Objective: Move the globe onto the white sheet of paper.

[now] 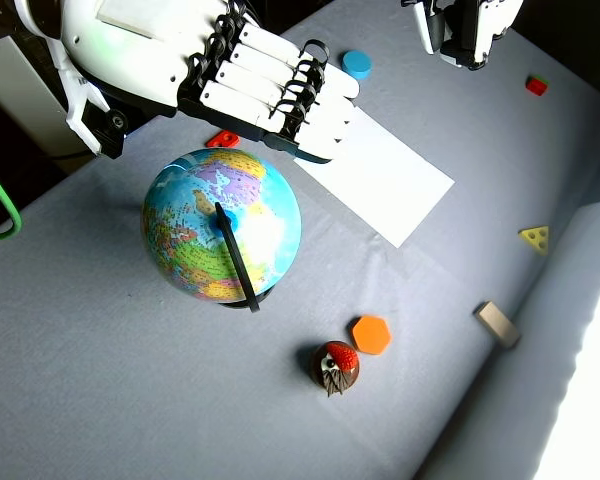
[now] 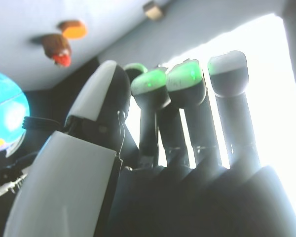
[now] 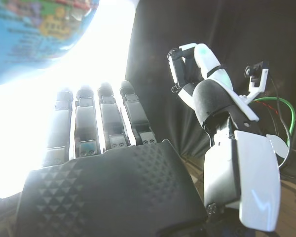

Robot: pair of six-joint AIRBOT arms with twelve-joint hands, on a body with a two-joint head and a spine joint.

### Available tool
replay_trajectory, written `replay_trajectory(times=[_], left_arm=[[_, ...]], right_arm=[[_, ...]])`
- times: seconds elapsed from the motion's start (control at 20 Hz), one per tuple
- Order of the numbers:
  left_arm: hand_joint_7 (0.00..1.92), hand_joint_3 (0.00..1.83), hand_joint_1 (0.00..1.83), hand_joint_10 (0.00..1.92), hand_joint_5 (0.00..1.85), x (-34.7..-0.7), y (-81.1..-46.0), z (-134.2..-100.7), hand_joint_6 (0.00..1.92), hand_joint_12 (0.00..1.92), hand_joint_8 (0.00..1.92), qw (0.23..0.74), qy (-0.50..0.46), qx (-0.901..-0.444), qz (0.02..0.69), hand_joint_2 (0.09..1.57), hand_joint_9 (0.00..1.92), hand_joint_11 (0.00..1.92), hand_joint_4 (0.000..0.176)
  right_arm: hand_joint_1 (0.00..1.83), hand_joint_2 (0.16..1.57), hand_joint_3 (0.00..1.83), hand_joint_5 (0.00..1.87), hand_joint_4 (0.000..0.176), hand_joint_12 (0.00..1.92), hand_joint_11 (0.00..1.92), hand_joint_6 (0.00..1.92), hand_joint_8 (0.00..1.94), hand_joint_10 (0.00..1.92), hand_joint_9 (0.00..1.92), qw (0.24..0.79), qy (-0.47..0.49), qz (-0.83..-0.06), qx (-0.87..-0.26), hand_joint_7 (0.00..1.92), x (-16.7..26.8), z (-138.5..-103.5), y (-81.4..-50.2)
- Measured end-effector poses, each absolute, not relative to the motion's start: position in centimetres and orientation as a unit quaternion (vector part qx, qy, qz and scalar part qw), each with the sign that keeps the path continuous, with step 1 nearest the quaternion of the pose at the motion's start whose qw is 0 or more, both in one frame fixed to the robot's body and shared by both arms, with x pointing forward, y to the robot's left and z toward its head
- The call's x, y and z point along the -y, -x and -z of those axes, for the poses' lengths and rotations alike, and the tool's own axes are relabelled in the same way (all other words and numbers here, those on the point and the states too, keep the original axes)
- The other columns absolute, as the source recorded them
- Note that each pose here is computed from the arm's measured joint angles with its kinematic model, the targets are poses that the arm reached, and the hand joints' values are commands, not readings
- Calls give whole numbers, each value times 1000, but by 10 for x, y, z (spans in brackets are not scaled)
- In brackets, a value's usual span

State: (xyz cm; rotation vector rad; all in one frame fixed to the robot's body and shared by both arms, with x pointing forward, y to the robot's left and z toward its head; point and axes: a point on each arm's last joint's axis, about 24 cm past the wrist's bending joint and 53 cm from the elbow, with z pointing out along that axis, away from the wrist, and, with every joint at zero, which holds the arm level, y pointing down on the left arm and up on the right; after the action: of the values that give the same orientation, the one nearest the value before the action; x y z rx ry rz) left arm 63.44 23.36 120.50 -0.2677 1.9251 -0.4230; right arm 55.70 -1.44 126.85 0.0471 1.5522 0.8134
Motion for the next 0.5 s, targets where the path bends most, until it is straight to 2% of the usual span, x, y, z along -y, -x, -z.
replay_trajectory(times=[0.1, 0.15, 0.5], left_arm=[[46, 171, 0, 49, 45, -234, -634, -1205, 71, 64, 48, 545, 113, -812, 178, 1143, 7, 0, 34], [59, 48, 0, 11, 63, -235, -634, -1204, 18, 4, 5, 545, 110, -812, 174, 1204, 15, 0, 34], [56, 30, 0, 5, 66, -234, -634, -1204, 11, 0, 1, 547, 106, -813, 170, 1211, 13, 0, 33]], right_arm=[[16, 1061, 200, 123, 0, 215, 0, 123, 60, 90, 84, 640, -20, -356, -680, 170, 14, -1269, -557], [7, 1141, 42, 161, 0, 182, 0, 30, 3, 21, 114, 641, -18, -356, -680, 179, 15, -1269, -557], [26, 1144, 14, 120, 0, 188, 0, 0, 0, 6, 112, 667, 7, -365, -649, 125, 18, -1293, -555]])
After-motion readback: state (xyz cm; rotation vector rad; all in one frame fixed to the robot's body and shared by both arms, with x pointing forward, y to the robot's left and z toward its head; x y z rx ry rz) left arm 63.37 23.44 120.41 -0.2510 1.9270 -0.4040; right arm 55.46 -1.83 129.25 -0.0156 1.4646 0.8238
